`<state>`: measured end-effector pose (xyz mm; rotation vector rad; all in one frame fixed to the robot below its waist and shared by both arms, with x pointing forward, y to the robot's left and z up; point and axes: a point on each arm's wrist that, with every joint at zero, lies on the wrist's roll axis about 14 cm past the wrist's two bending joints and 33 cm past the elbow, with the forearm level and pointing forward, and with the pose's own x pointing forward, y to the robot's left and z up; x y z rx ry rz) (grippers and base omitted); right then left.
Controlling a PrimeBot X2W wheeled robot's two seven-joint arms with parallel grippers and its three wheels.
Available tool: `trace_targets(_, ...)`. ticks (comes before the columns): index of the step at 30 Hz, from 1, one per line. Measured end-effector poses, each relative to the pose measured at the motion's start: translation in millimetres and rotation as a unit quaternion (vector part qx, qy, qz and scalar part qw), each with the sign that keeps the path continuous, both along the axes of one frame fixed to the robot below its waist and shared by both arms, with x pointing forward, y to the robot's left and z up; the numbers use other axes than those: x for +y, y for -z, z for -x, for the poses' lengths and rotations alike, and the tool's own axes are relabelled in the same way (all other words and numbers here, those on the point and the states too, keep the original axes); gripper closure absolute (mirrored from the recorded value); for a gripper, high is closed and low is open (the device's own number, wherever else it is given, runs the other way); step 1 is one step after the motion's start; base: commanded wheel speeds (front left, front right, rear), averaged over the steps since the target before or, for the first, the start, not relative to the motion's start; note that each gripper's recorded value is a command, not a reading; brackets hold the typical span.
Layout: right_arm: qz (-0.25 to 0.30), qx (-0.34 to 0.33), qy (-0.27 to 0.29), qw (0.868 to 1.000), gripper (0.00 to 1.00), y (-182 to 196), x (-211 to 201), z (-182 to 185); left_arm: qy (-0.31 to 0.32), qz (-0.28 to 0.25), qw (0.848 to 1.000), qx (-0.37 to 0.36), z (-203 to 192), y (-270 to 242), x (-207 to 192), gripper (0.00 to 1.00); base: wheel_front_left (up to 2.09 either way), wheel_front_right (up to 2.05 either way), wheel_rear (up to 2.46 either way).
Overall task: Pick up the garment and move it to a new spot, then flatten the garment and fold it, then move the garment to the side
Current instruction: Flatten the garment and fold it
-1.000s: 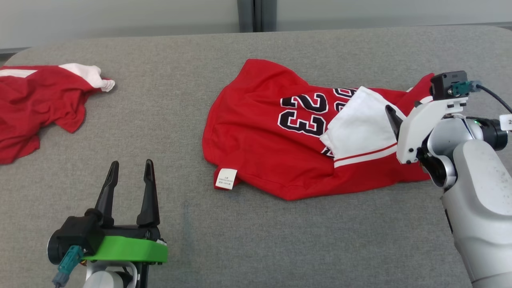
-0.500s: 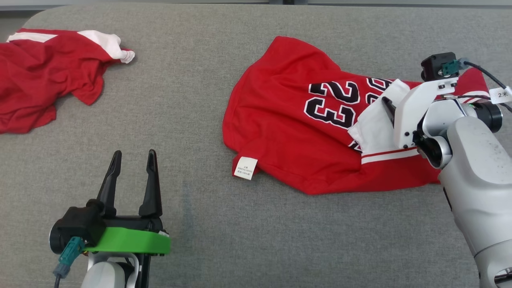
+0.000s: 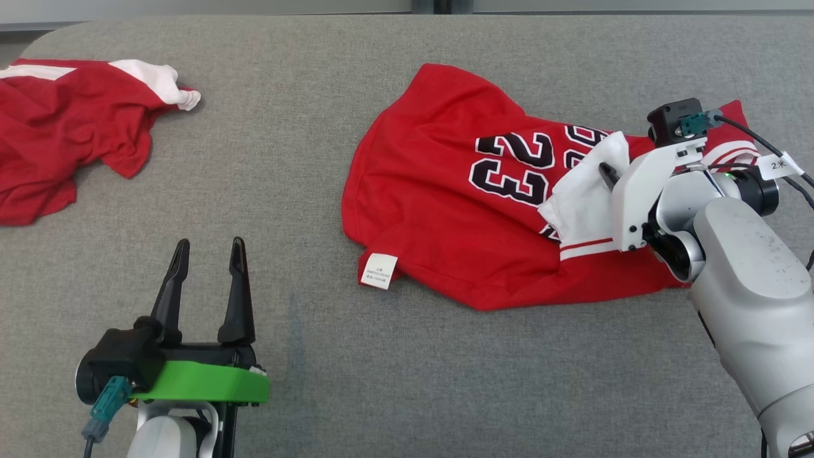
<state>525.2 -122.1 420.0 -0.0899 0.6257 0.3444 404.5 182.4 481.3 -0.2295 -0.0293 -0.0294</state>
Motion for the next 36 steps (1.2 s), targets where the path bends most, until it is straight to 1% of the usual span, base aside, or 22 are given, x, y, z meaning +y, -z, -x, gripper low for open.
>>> trace_targets(2,0.001,0.001,-0.002,1.0,0.6,1.3,0.6,0.1,0.0,0.0,1.0,0.001,0.1,0.4,-0.3,0.0,0.0,0.0,0.0)
trace_targets(3,0.001,0.001,-0.003,1.0,0.82,1.5,1.0,-0.2,0.001,0.0,1.0,0.001,0.2,0.7,-0.4,0.0,0.0,0.0,0.0)
trace_targets(4,0.0,-0.003,-0.004,1.0,1.0,0.2,2.0,-1.4,0.0,0.0,1.0,0.001,0.4,0.8,-0.3,0.0,0.0,0.0,0.0)
trace_targets(11,0.005,-0.027,-0.015,1.0,1.0,-7.9,4.4,-3.1,-0.005,-0.001,1.0,-0.004,1.6,-2.8,3.5,0.0,0.0,0.0,0.0)
trace_targets(17,-0.01,-0.086,-0.02,0.996,1.0,-35.6,4.8,-2.1,-0.005,0.0,1.0,-0.011,5.7,-8.6,2.8,0.0,0.0,0.0,0.0)
trace_targets(21,-0.025,-0.112,-0.015,0.993,1.0,-45.0,-0.8,13.8,-0.004,0.001,1.0,-0.012,9.2,-9.3,1.3,0.0,0.0,0.0,0.0)
trace_targets(23,-0.033,-0.126,-0.005,0.991,1.0,-49.6,-8.7,24.5,-0.001,0.002,1.0,-0.012,10.5,-9.9,-0.8,0.0,0.0,0.0,0.0)
trace_targets(28,-0.029,-0.128,0.029,0.991,1.0,-40.8,-35.5,63.0,0.011,0.005,1.0,-0.021,10.3,-15.3,-10.2,0.0,0.0,0.0,0.0)
trace_targets(29,-0.028,-0.128,0.039,0.991,0.93,-38.6,-41.5,72.6,0.015,0.005,1.0,-0.023,10.2,-16.6,-12.8,0.0,0.0,0.0,0.0)
trace_targets(30,-0.031,-0.128,0.049,0.99,0.81,-36.6,-45.5,81.9,0.019,0.006,1.0,-0.024,10.2,-17.4,-15.4,0.0,0.0,0.0,0.0)
trace_targets(31,-0.033,-0.125,0.057,0.99,0.65,-34.5,-48.6,89.4,0.021,0.006,0.999,-0.025,10.0,-18.1,-17.2,0.0,0.0,0.0,0.0)
trace_targets(32,-0.037,-0.12,0.068,0.99,0.57,-30.8,-51.9,99.4,0.025,0.007,0.999,-0.028,9.2,-20.0,-19.6,0.0,0.0,0.0,0.0)
trace_targets(33,-0.041,-0.112,0.08,0.99,0.37,-26.1,-54.8,109.3,0.028,0.007,0.999,-0.031,8.5,-21.7,-21.8,0.0,0.0,0.0,0.0)
trace_targets(34,-0.042,-0.105,0.089,0.99,0.0,-21.7,-57.6,117.7,0.03,0.008,0.999,-0.032,8.2,-22.3,-23.5,0.0,0.0,0.0,0.0)
trace_targets(36,-0.044,-0.09,0.114,0.989,0.0,-13.5,-65.1,135.3,0.036,0.009,0.999,-0.034,7.6,-23.9,-28.3,0.0,0.0,0.0,0.0)
